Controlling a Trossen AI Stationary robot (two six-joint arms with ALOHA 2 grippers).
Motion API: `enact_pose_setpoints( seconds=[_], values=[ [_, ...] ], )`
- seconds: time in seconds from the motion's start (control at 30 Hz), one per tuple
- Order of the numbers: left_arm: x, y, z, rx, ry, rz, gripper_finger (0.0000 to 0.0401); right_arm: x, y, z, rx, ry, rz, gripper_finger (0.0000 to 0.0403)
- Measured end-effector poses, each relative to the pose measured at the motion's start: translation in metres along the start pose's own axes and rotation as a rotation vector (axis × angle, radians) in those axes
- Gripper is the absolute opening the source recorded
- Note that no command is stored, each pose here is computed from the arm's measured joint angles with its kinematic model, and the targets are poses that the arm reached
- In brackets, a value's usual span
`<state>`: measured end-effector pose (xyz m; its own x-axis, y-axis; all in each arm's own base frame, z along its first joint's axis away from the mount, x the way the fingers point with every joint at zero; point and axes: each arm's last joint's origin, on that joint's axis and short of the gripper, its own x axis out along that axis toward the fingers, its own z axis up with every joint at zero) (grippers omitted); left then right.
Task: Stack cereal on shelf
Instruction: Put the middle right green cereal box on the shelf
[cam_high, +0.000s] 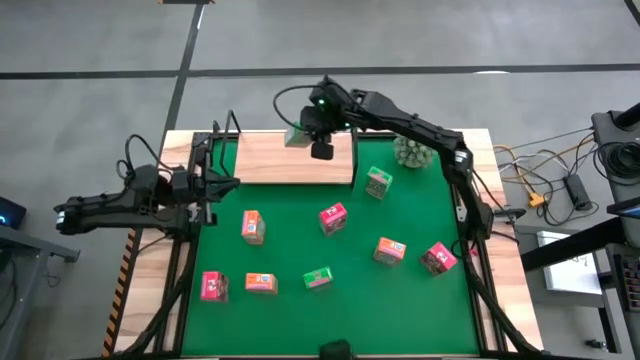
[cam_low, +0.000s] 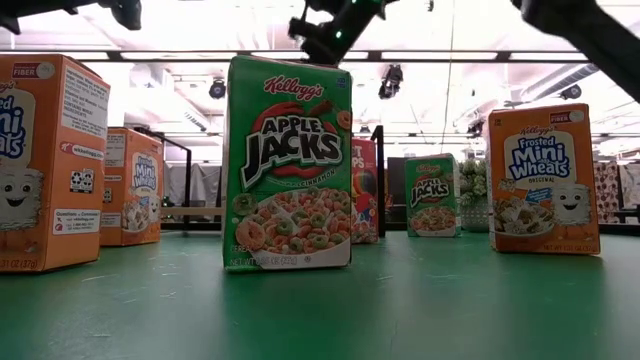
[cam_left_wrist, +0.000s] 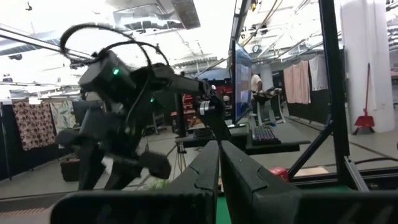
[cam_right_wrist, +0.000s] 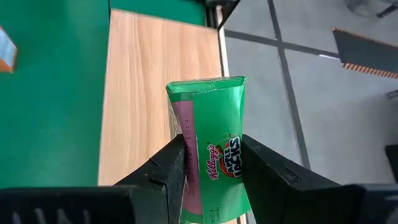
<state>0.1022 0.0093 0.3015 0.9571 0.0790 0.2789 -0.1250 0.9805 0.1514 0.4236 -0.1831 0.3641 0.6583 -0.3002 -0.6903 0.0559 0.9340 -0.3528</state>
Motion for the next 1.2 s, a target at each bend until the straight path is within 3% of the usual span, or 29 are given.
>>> enact_pose_setpoints(
  seconds=[0.4,0.57,0.93,1.2],
  values=[
    [-0.002,0.000,0.003,-0.014,-0.006,0.001,0.0000,0.047,0.003,-0.014,-0.032,0.081,0.035,0.0128],
    [-0.003,0.001,0.005,0.026,-0.018,0.003,0.0000,0.048,0.003,-0.014,0.002,0.084,0.026,0.0138],
    [-0.004,0.002,0.011,0.075,-0.039,0.008,0.0000,0.048,-0.002,-0.016,0.038,0.077,0.012,0.0211],
    [-0.005,0.002,0.011,0.077,-0.045,0.009,0.0000,0.047,-0.002,-0.016,0.038,0.082,0.014,0.0212]
  ],
)
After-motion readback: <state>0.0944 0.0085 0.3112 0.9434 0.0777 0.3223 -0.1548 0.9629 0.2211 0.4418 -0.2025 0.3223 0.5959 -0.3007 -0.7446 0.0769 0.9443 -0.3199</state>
